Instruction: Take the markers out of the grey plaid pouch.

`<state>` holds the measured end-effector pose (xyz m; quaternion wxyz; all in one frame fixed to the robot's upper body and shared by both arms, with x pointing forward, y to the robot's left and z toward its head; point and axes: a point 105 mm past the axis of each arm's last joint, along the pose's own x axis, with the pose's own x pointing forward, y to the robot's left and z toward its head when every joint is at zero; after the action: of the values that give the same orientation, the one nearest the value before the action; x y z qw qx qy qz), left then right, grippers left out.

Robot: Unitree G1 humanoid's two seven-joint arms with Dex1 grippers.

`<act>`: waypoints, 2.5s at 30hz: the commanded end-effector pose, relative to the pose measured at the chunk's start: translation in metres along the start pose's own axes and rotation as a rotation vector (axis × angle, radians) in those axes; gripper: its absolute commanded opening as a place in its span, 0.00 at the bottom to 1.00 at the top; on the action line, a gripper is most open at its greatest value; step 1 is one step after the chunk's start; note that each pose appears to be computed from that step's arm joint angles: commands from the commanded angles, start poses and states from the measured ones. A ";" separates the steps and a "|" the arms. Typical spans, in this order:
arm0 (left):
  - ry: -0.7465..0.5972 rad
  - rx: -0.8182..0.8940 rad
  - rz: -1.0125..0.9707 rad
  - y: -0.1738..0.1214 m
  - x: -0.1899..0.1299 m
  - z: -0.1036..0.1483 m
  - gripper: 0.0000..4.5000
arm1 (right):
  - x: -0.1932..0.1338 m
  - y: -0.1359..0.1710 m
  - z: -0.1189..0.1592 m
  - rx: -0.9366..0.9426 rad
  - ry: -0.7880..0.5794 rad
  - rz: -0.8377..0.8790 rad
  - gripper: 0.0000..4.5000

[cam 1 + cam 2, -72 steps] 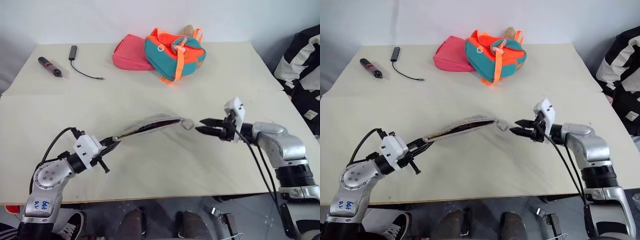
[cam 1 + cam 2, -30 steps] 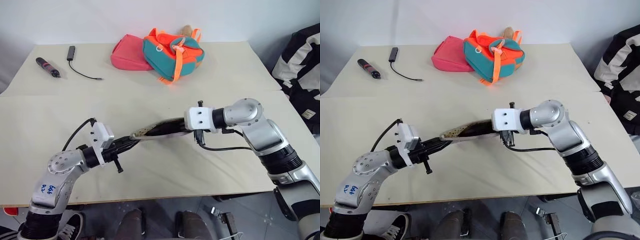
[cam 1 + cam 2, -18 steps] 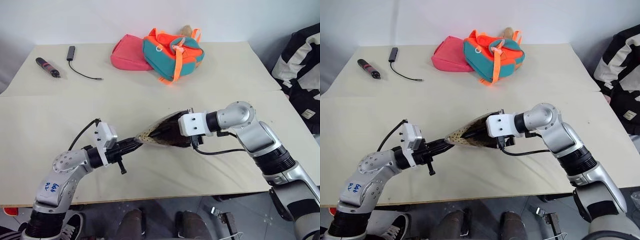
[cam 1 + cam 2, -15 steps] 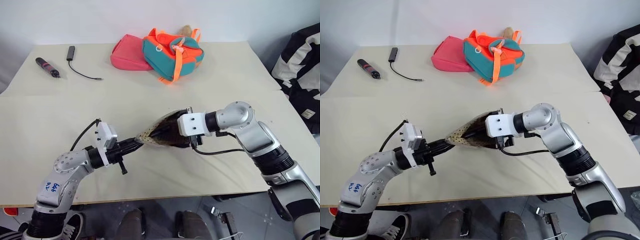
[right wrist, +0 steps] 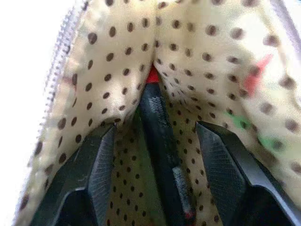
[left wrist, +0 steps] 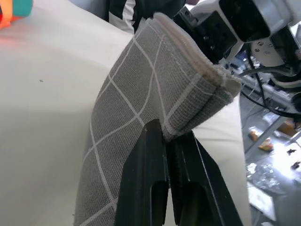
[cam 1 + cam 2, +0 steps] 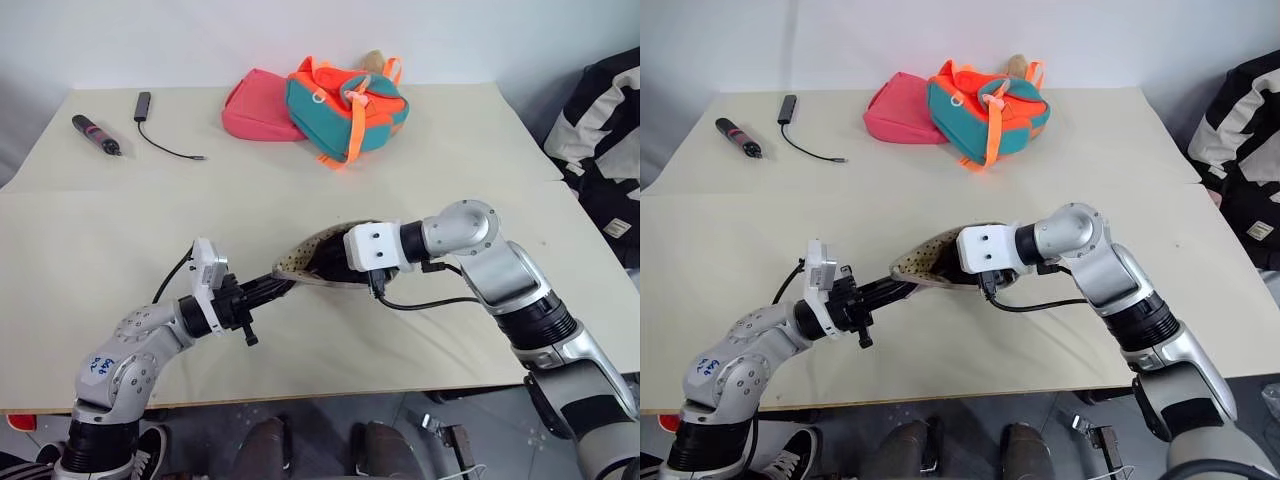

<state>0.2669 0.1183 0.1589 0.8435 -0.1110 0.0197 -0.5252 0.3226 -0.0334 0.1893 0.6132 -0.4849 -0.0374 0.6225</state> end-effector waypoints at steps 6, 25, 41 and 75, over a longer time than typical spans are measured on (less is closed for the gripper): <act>-0.017 -0.005 -0.018 -0.005 0.000 -0.002 0.00 | 0.018 0.001 -0.011 -0.058 0.095 0.046 0.62; -0.006 0.056 0.053 0.005 -0.003 -0.006 0.00 | -0.010 -0.022 0.014 -0.080 0.009 -0.068 0.13; 0.062 0.228 -0.020 -0.004 0.004 -0.017 0.00 | -0.013 -0.026 -0.012 0.180 0.032 -0.151 0.13; -0.110 0.460 0.080 -0.005 0.025 0.013 0.00 | 0.008 0.017 0.001 0.287 -0.040 -0.017 0.13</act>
<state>0.2811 0.1010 0.1592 0.8729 0.0378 -0.1028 -0.4754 0.3251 -0.0415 0.1667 0.7079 -0.3652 0.0697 0.6005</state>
